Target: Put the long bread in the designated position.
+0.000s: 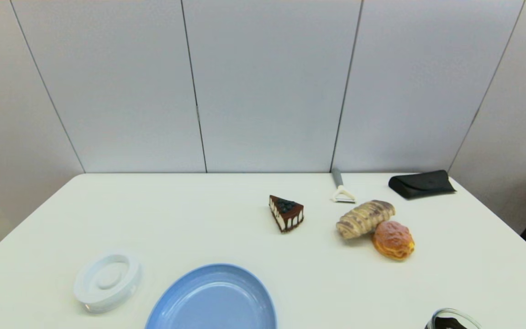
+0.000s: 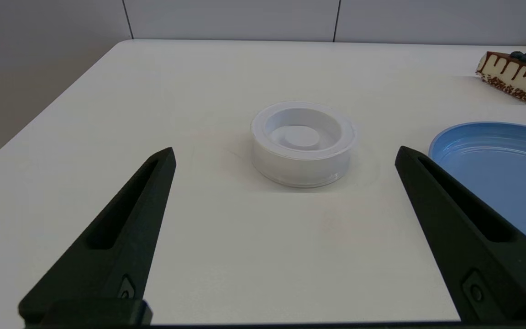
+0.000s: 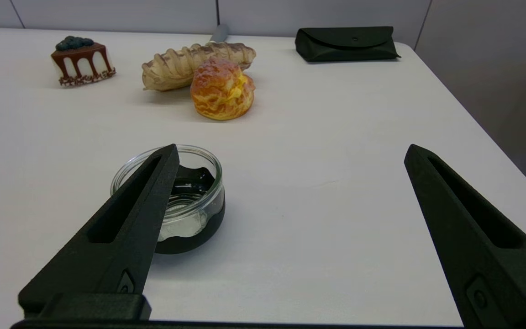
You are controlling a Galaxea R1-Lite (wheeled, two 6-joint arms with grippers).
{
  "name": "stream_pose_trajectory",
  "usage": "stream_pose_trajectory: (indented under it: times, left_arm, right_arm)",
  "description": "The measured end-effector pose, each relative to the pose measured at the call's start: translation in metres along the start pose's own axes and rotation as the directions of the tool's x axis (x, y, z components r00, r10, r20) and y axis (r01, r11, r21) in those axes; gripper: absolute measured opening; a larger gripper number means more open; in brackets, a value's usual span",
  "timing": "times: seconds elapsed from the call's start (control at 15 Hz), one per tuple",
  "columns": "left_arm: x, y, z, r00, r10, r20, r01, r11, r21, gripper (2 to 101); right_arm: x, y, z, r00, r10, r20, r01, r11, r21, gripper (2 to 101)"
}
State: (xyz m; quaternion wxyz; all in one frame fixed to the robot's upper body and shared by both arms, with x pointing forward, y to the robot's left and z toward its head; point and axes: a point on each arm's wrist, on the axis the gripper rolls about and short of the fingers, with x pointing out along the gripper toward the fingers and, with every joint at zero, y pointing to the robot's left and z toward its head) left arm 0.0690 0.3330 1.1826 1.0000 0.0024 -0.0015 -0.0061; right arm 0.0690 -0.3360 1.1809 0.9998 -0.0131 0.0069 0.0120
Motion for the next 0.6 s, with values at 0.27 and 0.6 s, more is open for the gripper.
stream_pose_trajectory:
  times: [0.27,0.6]
  left_arm:
    - [0.0,0.0,0.0,1.0,0.0,0.0,0.0,1.0,0.0,97.8]
    - [0.0,0.0,0.0,1.0,0.0,0.0,0.0,1.0,0.0,97.8]
  right_arm:
    - [0.0,0.0,0.0001,1.0,0.0,0.001,0.0,1.0,-0.002,98.0]
    - [0.0,0.0,0.0,1.0,0.0,0.0,0.0,1.0,-0.001,98.0]
